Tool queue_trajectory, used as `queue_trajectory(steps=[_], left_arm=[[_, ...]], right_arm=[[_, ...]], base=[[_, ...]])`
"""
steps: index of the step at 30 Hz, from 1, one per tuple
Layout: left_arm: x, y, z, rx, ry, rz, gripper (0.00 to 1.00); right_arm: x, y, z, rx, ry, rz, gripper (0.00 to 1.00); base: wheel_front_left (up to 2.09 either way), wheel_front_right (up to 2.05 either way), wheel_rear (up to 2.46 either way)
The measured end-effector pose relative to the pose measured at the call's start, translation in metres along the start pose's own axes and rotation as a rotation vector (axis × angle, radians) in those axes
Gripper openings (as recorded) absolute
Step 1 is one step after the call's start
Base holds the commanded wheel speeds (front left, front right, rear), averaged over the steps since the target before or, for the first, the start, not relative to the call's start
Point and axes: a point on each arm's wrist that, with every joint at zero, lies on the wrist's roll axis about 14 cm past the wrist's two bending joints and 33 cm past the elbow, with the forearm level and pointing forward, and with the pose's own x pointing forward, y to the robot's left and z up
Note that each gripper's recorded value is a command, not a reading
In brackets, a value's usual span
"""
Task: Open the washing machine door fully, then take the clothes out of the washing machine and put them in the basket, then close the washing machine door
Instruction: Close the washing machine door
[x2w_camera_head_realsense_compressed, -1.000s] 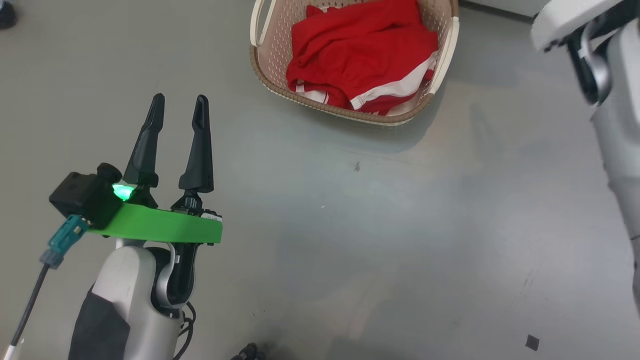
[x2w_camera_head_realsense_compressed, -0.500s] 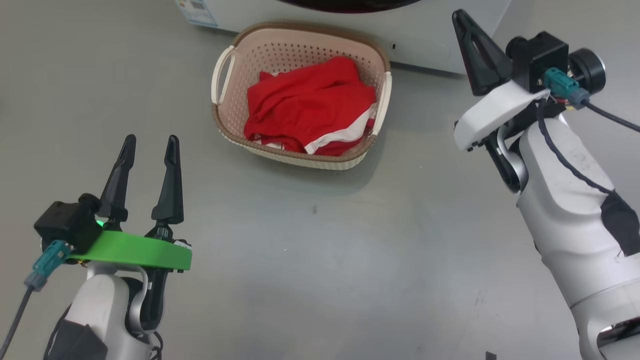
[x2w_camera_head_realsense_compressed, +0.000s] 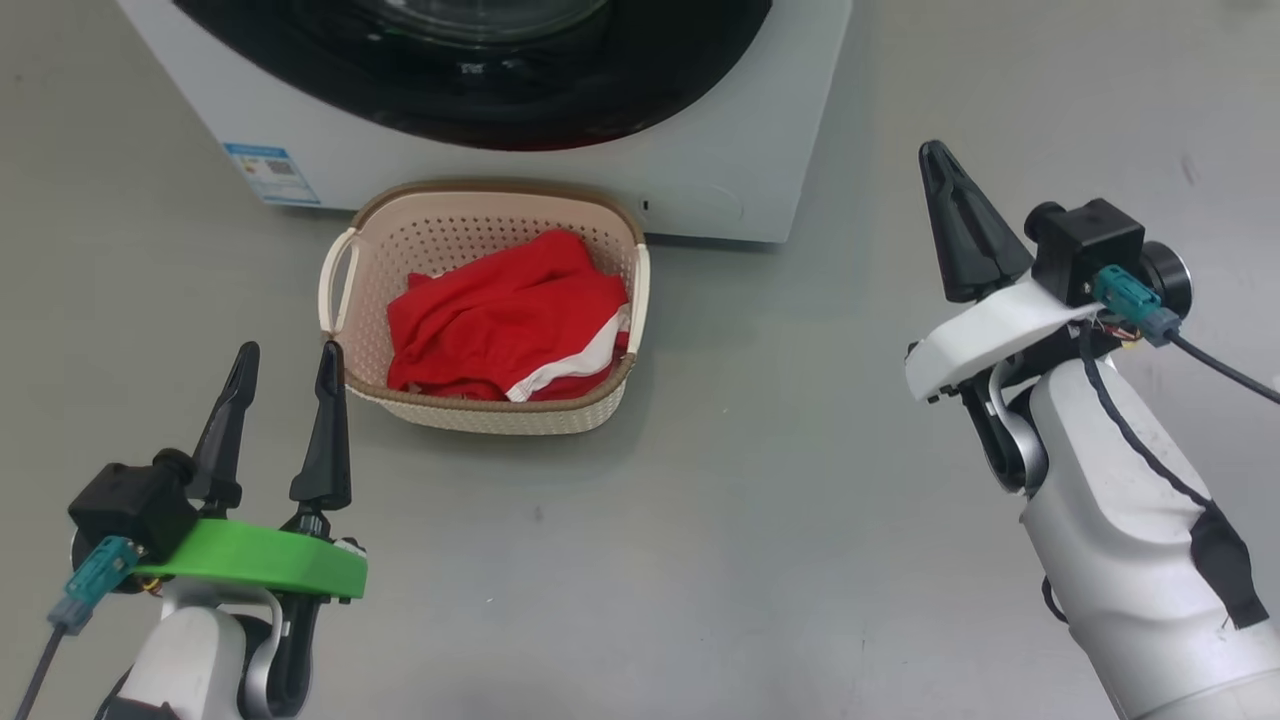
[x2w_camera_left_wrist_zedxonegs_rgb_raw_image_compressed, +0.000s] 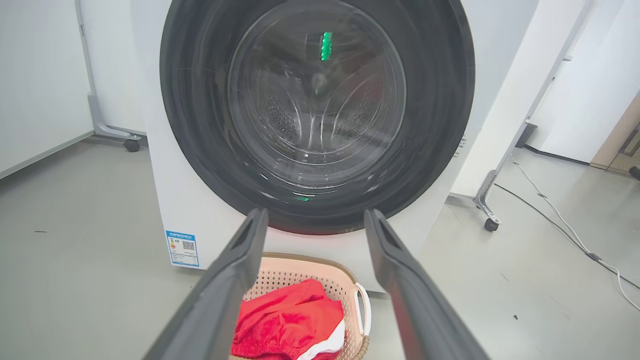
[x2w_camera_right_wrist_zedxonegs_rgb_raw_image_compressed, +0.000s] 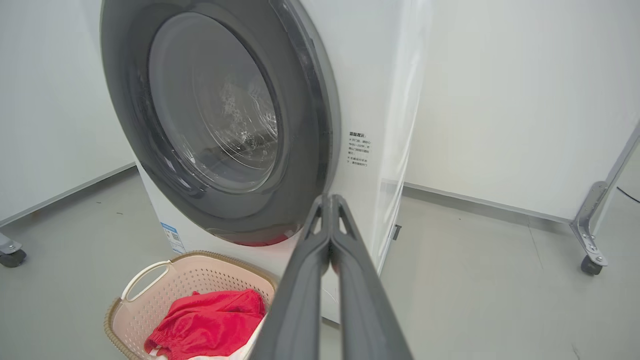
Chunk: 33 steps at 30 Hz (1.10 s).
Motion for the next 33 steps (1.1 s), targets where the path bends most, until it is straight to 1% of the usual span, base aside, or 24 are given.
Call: queue_trajectory(steps=[6,12,19,27,28,29,30,33], left_arm=[[0.003,-0.024,0.0,-0.015,-0.004,-0.067,1.0],[0.001,-0.045,-0.003,-0.022,0.006,-0.126,1.0],[0.002,-0.054,0.0,-0.016,-0.006,-0.15,1.0],[-0.001,-0.052,0.0,-0.029,-0.011,-0.132,1.0],[-0.001,-0.05,0.0,-0.025,-0.01,-0.124,1.0],[-0.002,-0.048,0.0,-0.024,-0.008,-0.12,1.0],[-0.002,-0.048,-0.001,-0.025,-0.008,-0.118,1.0],[-0.002,-0.046,0.001,-0.028,-0.014,-0.11,1.0]], right_arm=[[-0.035,-0.02,0.009,-0.009,-0.015,-0.082,0.0],[-0.067,-0.044,0.021,0.003,-0.051,-0.191,0.0],[-0.09,-0.049,0.015,0.016,-0.043,-0.238,0.0],[-0.107,-0.053,0.017,0.044,-0.063,-0.293,0.0],[-0.109,-0.052,0.016,0.053,-0.061,-0.296,0.23],[-0.112,-0.053,0.015,0.061,-0.062,-0.307,0.77],[-0.115,-0.054,0.015,0.065,-0.063,-0.315,1.0],[-0.122,-0.057,0.014,0.069,-0.062,-0.335,1.0]], base=[[0.0,0.0,0.0],[0.0,0.0,0.0],[0.0,0.0,0.0],[0.0,0.0,0.0],[0.0,0.0,0.0],[0.0,0.0,0.0],[0.0,0.0,0.0],[0.0,0.0,0.0]])
